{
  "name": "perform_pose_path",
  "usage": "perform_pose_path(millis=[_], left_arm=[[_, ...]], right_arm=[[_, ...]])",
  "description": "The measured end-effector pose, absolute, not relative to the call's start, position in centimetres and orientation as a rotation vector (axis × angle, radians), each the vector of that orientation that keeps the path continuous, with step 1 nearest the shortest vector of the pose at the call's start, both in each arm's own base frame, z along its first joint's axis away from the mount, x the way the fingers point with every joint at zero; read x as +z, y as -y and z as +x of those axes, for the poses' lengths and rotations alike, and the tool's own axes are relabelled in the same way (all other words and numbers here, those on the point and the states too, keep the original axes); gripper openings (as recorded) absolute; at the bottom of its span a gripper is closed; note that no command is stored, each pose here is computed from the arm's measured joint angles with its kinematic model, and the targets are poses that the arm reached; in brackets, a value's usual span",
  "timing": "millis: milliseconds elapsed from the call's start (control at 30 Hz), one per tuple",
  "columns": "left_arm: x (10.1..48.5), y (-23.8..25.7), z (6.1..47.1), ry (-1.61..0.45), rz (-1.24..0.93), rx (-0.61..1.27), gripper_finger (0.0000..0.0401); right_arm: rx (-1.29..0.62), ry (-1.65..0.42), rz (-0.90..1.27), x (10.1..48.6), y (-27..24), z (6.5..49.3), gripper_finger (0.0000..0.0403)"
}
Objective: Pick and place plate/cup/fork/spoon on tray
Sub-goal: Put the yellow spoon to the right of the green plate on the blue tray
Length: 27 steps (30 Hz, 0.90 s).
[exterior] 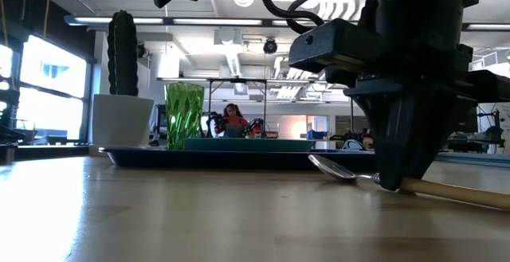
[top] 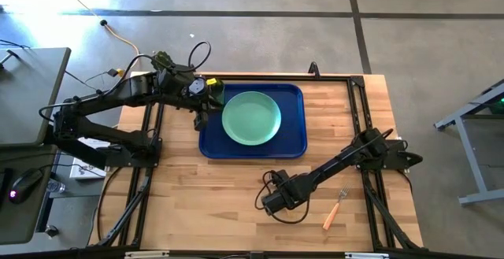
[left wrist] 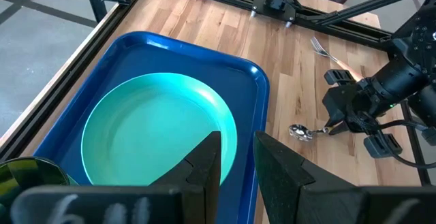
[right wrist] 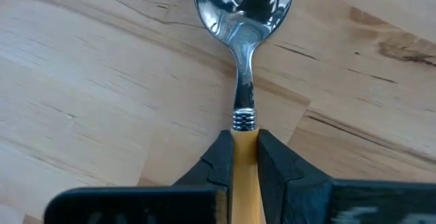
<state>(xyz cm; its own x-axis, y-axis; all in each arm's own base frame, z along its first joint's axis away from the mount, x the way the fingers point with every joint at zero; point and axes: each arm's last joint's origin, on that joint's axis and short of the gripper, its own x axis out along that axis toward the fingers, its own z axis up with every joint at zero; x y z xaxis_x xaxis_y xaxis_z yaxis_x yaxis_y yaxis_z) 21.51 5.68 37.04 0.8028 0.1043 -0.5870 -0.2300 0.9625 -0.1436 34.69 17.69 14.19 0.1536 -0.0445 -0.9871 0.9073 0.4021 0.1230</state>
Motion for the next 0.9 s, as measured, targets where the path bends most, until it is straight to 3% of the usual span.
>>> perform_pose_path(millis=[900], left_arm=[[37.0, -5.7, 21.5, -0.615, -0.195, 0.175, 0.0076]], right_arm=[[-0.88, -1.03, 0.968, 15.6, -15.9, 36.8, 0.0021]])
